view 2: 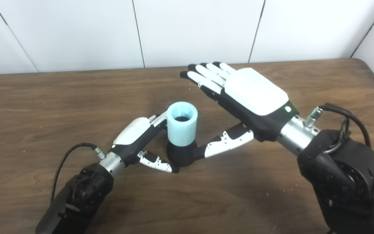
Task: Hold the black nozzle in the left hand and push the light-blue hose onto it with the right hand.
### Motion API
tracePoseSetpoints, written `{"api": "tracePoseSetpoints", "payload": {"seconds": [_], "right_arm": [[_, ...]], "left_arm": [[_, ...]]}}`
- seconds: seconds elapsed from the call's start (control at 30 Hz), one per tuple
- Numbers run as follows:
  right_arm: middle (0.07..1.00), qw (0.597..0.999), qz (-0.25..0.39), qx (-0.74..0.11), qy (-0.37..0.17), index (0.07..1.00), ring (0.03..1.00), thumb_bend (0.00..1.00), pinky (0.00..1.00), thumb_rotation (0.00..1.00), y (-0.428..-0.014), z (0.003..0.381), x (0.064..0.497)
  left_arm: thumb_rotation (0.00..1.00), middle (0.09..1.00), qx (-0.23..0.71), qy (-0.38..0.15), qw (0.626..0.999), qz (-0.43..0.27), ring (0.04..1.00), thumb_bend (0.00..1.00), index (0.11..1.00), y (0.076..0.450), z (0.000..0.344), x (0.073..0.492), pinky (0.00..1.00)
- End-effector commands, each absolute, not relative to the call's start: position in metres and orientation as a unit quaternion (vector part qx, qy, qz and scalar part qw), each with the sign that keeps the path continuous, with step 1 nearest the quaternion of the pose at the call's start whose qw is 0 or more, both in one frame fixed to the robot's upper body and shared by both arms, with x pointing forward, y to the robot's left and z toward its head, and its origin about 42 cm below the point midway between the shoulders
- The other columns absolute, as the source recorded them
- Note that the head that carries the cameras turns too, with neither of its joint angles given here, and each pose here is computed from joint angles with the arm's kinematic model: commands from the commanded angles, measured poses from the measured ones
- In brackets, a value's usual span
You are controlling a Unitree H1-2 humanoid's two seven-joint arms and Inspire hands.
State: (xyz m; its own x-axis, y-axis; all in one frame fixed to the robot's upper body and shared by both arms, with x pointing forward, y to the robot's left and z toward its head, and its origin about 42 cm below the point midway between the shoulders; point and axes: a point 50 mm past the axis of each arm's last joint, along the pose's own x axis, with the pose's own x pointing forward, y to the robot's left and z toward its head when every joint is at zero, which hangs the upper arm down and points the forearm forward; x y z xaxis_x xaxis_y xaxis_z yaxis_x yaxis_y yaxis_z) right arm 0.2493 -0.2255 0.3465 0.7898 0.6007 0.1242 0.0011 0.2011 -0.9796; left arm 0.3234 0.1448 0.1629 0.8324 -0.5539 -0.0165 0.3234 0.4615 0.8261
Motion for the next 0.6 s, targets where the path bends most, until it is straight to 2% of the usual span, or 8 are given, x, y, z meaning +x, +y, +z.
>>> {"api": "tracePoseSetpoints", "payload": {"seconds": [0.0, 0.2, 0.23, 0.3, 0.33, 0.43, 0.57], "right_arm": [[1.0, 0.721, 0.184, -0.61, -0.272, 0.985, 1.0, 0.6, 1.0, 0.82, -0.227, 0.355, 0.248], [1.0, 0.721, 0.187, -0.612, -0.266, 0.983, 1.0, 0.6, 1.0, 0.84, -0.229, 0.35, 0.25], [1.0, 0.721, 0.188, -0.612, -0.265, 0.983, 1.0, 0.6, 1.0, 0.84, -0.23, 0.349, 0.251], [1.0, 0.723, 0.189, -0.611, -0.262, 0.984, 1.0, 0.6, 1.0, 0.85, -0.231, 0.348, 0.253], [1.0, 0.724, 0.189, -0.61, -0.26, 0.984, 1.0, 0.6, 1.0, 0.85, -0.232, 0.347, 0.254], [1.0, 0.729, 0.189, -0.607, -0.255, 0.984, 1.0, 0.6, 1.0, 0.85, -0.234, 0.344, 0.257], [1.0, 0.734, 0.188, -0.603, -0.25, 0.984, 1.0, 0.6, 1.0, 0.85, -0.237, 0.341, 0.26]], "left_arm": [[0.28, 1.0, 0.46, -0.147, 0.847, -0.22, 1.0, 1.0, 1.0, 0.153, 0.179, 0.326, 1.0], [0.29, 0.993, 0.462, -0.167, 0.847, -0.205, 1.0, 1.0, 1.0, 0.16, 0.208, 0.323, 1.0], [0.29, 0.975, 0.459, -0.172, 0.848, -0.201, 0.994, 1.0, 1.0, 0.162, 0.217, 0.323, 1.0], [0.28, 0.908, 0.445, -0.182, 0.856, -0.192, 0.923, 1.0, 0.975, 0.168, 0.233, 0.325, 1.0], [0.28, 0.867, 0.431, -0.184, 0.864, -0.186, 0.869, 1.0, 0.96, 0.172, 0.241, 0.325, 0.92], [0.24, 0.702, 0.383, -0.178, 0.889, -0.175, 0.647, 1.0, 0.876, 0.185, 0.257, 0.328, 0.57], [0.19, 0.589, 0.331, -0.16, 0.915, -0.165, 0.497, 1.0, 0.818, 0.209, 0.271, 0.333, 0.43]]}}
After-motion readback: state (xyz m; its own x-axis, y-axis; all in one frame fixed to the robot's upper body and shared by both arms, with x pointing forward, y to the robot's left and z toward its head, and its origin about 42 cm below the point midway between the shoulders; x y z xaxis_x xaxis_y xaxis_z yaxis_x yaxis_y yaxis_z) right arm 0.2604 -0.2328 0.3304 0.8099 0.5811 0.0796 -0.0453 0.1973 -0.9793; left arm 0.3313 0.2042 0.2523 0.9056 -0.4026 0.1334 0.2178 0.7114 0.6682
